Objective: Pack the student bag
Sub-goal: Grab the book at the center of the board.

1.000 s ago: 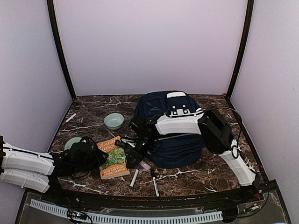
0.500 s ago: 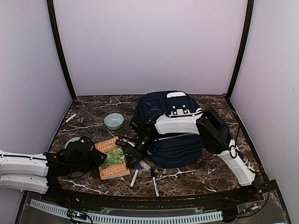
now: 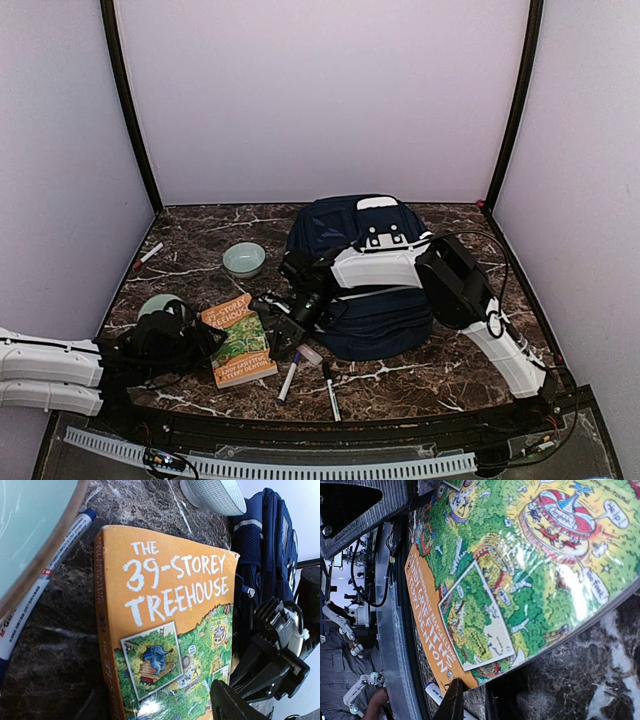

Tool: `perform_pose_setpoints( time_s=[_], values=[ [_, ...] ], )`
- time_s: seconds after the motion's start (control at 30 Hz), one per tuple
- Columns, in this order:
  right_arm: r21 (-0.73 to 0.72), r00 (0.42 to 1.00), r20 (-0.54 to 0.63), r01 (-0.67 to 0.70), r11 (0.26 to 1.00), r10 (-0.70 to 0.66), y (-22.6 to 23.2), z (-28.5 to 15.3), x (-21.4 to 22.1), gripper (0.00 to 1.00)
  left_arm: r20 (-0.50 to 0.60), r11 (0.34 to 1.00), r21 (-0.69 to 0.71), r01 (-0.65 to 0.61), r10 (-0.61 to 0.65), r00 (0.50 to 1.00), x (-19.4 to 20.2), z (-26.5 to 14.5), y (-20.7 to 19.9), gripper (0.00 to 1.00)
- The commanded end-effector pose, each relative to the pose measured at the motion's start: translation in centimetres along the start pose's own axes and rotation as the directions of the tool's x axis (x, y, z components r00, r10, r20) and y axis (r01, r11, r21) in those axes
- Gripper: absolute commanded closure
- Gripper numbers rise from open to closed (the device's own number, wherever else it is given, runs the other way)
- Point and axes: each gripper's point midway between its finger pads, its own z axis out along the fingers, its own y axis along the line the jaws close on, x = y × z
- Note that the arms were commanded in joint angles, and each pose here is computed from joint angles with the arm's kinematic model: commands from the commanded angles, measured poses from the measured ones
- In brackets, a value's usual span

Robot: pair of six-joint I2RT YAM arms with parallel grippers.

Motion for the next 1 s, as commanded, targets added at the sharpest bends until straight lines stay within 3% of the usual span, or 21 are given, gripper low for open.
perform_pose_setpoints(
  time_s=[0.0,0.2,0.5,0.6,0.73,0.97],
  values=[
    [0.46,0.958,-0.223,-0.06,0.886,0.18,-16.5,7.1,11.4,0.86,-0.135,0.981,0.174,0.086,-0.063,0.989,2.4,0.3,-2.6,0.28],
    [0.463,0.955,-0.232,-0.057,0.885,0.183,-17.0,7.3,11.8,0.87,-0.19,0.922,0.386,0.034,0.043,0.981,3.2,0.3,-7.7,0.33],
    [0.471,0.956,-0.235,-0.044,0.881,0.174,-17.2,7.2,11.6,0.87,-0.292,0.862,0.503,0.064,0.1,0.951,5.0,0.7,-11.1,0.51],
    [0.47,0.957,-0.232,-0.044,0.882,0.172,-17.2,7.2,11.5,0.87,-0.305,0.854,0.516,0.063,0.115,0.945,5.2,0.4,-11.7,0.5],
    [0.465,0.957,-0.232,-0.046,0.884,0.172,-17.1,7.2,11.4,0.86,-0.359,0.844,0.534,0.051,0.172,0.917,6.1,-0.2,-13.0,0.41],
    [0.468,0.959,-0.223,-0.051,0.882,0.173,-17.1,6.9,11.2,0.86,-0.44,0.862,0.504,0.047,0.209,0.873,7.0,-1.9,-13.1,0.44]
  ],
)
